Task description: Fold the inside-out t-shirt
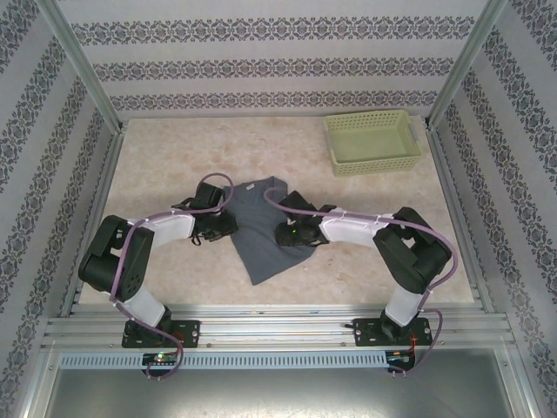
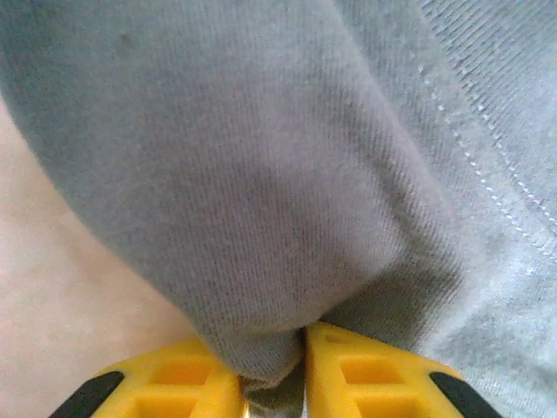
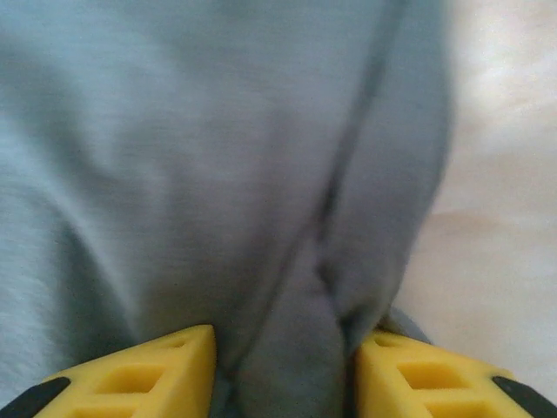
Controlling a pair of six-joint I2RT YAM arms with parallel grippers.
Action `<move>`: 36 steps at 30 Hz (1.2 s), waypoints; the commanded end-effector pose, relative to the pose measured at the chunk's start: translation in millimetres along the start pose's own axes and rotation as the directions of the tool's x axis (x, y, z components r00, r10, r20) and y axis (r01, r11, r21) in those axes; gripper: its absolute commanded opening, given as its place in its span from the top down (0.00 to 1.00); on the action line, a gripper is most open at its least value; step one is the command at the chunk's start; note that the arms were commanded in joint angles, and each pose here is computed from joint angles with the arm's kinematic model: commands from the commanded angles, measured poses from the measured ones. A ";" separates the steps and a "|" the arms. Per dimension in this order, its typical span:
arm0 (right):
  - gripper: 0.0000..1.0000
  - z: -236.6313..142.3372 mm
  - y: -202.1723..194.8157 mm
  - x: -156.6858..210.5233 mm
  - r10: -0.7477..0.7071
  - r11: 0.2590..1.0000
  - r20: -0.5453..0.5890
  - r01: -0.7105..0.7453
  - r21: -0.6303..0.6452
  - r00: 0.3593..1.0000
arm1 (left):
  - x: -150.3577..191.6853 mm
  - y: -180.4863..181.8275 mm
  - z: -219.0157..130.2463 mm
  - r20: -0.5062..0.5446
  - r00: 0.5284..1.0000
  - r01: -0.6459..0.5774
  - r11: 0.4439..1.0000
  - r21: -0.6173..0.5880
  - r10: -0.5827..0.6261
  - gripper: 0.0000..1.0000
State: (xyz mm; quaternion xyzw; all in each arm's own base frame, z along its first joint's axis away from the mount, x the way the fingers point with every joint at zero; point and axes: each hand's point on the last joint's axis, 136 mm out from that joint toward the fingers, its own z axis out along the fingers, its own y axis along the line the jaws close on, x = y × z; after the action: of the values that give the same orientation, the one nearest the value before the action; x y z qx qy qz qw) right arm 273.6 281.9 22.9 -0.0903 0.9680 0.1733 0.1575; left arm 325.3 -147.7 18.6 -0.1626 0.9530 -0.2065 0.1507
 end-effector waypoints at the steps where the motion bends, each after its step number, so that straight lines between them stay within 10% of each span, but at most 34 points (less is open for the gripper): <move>1: 0.58 -6.8 37.6 6.1 0.081 0.991 0.009 -0.079 -0.111 0.997 | -46.4 -8.0 -1.2 0.118 0.989 -0.093 0.996 -0.005 0.093 0.79; 12: 0.50 -47.8 -21.8 -71.8 0.079 0.996 0.148 -0.085 0.036 0.986 | -26.3 14.2 -66.9 0.152 0.970 -0.151 0.960 -0.234 0.190 0.65; 25: 0.53 15.8 -45.7 -112.4 0.096 0.993 0.058 -0.099 0.063 0.994 | 94.6 -27.6 -38.3 -0.007 0.951 -0.311 0.951 -0.004 0.311 0.64; 36: 0.99 5.6 -74.0 -154.2 -0.013 0.967 0.096 -0.012 0.254 0.995 | 127.2 43.1 -24.8 -0.153 0.937 -0.341 0.919 -0.197 0.315 0.64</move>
State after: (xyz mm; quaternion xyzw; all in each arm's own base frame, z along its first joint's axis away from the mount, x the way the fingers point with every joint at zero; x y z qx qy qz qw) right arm 423.0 252.0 37.2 -0.0459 0.9741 0.1029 0.1958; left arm 220.0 -178.1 19.3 -0.0028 0.9775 -0.1450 0.1530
